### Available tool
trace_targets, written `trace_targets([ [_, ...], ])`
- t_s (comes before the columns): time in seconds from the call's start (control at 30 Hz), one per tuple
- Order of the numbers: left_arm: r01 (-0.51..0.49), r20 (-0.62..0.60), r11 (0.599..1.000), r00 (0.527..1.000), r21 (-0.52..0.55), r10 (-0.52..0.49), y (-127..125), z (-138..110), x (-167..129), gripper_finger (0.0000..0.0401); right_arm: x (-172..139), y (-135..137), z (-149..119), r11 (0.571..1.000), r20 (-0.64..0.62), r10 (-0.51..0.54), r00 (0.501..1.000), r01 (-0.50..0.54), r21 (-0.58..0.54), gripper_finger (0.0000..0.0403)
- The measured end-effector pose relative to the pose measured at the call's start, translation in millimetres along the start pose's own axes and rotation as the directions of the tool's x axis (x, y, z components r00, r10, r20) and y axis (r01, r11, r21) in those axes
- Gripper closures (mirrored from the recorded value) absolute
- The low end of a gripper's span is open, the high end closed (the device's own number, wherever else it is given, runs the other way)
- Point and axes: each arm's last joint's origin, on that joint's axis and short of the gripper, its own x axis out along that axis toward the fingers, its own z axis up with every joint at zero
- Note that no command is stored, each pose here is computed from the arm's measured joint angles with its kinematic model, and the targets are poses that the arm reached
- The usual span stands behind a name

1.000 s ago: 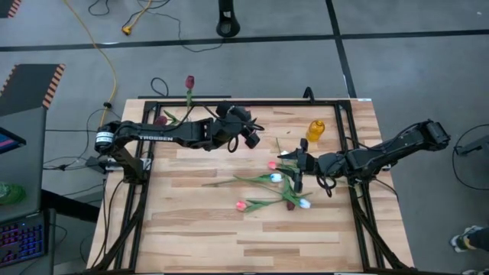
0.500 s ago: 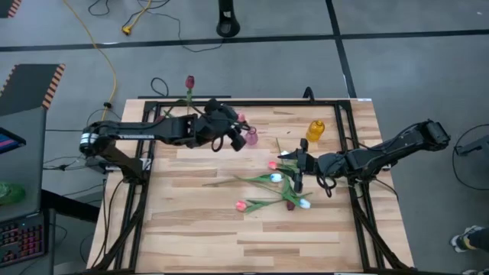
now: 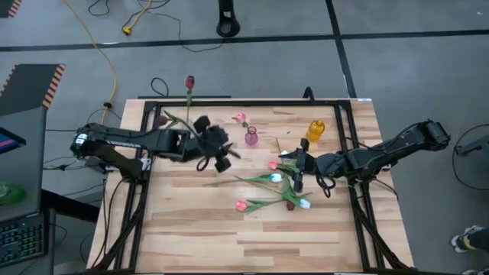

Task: Sort flowers into vase by color
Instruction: Put the top white flower into the yellow vase

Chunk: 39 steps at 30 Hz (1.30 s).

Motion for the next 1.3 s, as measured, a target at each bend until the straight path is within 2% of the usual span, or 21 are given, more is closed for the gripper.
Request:
trace_targets([
  [0.27,0.03,-0.003,0.999,1.0,0.023,-0.03,-41,-48,5,0.0248,-7,-9,4,0.991,-0.235,-0.089,0.968,0.109,0.076,0.0177],
  [0.37,0.074,0.032,0.997,0.997,0.015,-0.074,-53,-62,8,0.0248,-9,-15,-8,0.978,-0.355,-0.123,0.927,0.173,0.113,0.0177],
  [0.5,0.122,0.09,0.993,0.989,-0.009,-0.12,-65,-77,13,0.0248,-13,-23,-24,0.951,-0.503,-0.18,0.845,0.28,0.132,0.0177],
  [0.63,0.149,0.129,0.988,0.981,-0.032,-0.143,-69,-82,14,0.0248,-9,-26,-35,0.931,-0.581,-0.209,0.786,0.342,0.128,0.0177],
  [0.73,0.158,0.134,0.986,0.979,-0.048,-0.151,-70,-81,13,0.0248,1,-26,-41,0.926,-0.612,-0.213,0.761,0.358,0.122,0.0177],
  [0.93,0.162,0.135,0.986,0.979,-0.05,-0.154,-70,-81,13,0.0248,23,-29,-60,0.913,-0.694,-0.256,0.673,0.405,0.056,0.0177],
  [1.1,0.162,0.134,0.985,0.979,-0.05,-0.154,-70,-81,13,0.0248,37,-32,-74,0.915,-0.769,-0.205,0.605,0.398,0.07,0.0177],
  [1.23,0.162,0.134,0.985,0.979,-0.051,-0.154,-70,-81,13,0.0248,47,-35,-82,0.914,-0.789,-0.21,0.578,0.403,0.052,0.0177],
  [1.3,0.162,0.134,0.986,0.979,-0.05,-0.154,-70,-81,13,0.0248,53,-36,-85,0.919,-0.789,-0.194,0.583,0.389,0.061,0.0177],
])
